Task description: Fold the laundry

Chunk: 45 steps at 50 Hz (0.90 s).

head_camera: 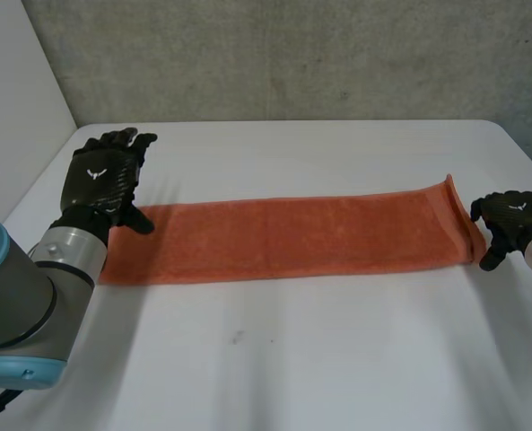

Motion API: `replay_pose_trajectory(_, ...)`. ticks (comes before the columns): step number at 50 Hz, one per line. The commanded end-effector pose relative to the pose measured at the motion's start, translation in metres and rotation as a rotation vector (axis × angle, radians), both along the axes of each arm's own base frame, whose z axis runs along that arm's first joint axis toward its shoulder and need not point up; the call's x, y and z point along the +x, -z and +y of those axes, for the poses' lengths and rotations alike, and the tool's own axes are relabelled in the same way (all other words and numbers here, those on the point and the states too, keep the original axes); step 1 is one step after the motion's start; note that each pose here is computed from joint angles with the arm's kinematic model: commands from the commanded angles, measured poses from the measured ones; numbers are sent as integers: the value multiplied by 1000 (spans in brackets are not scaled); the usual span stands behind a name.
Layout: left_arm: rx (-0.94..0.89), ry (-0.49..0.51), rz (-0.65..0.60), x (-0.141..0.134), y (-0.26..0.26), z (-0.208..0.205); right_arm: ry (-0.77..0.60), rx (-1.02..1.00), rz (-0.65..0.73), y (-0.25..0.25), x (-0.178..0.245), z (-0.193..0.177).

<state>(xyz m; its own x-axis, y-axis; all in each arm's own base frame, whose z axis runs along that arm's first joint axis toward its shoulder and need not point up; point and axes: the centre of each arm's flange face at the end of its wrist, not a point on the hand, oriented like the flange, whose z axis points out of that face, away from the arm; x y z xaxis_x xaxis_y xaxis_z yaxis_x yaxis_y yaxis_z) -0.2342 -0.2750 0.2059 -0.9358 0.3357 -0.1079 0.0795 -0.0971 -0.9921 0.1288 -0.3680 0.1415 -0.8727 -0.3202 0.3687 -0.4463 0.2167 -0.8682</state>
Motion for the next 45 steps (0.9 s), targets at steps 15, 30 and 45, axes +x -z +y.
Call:
replay_pose_trajectory(15, 25, 0, -12, 1, 8, 3, -21, 4, -29, 22, -1, -13)
replay_pose_trajectory(30, 27, 0, -11, 1, 8, 3, -22, 8, -44, 19, 0, -7)
replay_pose_trajectory(45, 28, -2, -13, 2, 9, 3, 13, 34, -105, 39, -3, -26)
